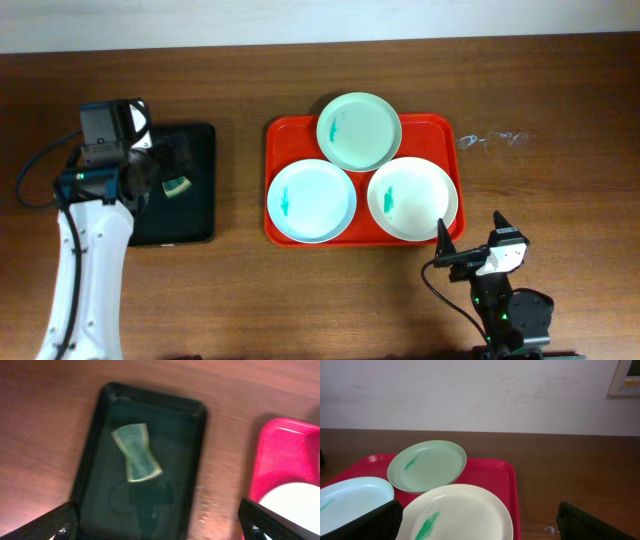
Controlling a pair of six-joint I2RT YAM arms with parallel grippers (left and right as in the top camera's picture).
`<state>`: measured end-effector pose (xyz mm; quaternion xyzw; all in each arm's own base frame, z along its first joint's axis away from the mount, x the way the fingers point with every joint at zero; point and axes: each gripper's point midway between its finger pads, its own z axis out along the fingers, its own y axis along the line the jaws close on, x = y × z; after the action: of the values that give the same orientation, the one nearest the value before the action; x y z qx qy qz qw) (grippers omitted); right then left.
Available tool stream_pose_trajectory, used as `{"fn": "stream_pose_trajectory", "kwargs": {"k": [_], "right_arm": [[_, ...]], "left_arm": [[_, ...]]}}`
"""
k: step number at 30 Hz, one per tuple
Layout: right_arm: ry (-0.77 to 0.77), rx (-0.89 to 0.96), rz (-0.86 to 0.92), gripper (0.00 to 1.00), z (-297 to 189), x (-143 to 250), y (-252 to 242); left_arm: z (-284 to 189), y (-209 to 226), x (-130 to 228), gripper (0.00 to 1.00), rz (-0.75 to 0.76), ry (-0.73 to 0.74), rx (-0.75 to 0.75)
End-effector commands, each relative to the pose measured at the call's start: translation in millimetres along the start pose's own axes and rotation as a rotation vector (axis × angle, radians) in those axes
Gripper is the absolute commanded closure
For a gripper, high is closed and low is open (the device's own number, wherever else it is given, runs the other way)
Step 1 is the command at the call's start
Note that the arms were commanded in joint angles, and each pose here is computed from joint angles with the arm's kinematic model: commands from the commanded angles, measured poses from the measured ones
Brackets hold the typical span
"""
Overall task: Clean dirty plates on tray and stack at the side
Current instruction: 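Reach the left gripper to the sponge on the black tray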
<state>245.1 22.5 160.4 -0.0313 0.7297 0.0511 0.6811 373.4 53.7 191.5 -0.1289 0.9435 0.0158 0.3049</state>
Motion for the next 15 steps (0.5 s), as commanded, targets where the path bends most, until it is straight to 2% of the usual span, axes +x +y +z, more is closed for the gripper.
{"fn": "stream_pose_trajectory", "kwargs": {"k": [1, 4, 5, 7, 11, 15], "right_arm": [[0.005, 0.002, 0.008, 0.01, 0, 3, 0], [0.005, 0.002, 0.008, 0.01, 0, 3, 0], [0.005, 0.002, 0.008, 0.01, 0, 3, 0], [0.005, 0.002, 0.008, 0.02, 0, 3, 0], [0.005, 0.002, 0.008, 0.02, 0, 3, 0], [0.005, 0.002, 0.008, 0.02, 0, 3, 0]], "left_arm": [[39, 37, 5, 0.01, -0.090, 0.079, -0.112], [76, 53, 24, 0.01, -0.129, 0.176, -0.144], [90, 58, 34, 0.01, -0.185, 0.214, -0.160], [108, 58, 42, 0.09, -0.257, 0.245, -0.151], [132, 34, 26, 0.24, -0.272, 0.194, 0.003], [159, 29, 24, 0.24, -0.265, 0.170, 0.023]]}}
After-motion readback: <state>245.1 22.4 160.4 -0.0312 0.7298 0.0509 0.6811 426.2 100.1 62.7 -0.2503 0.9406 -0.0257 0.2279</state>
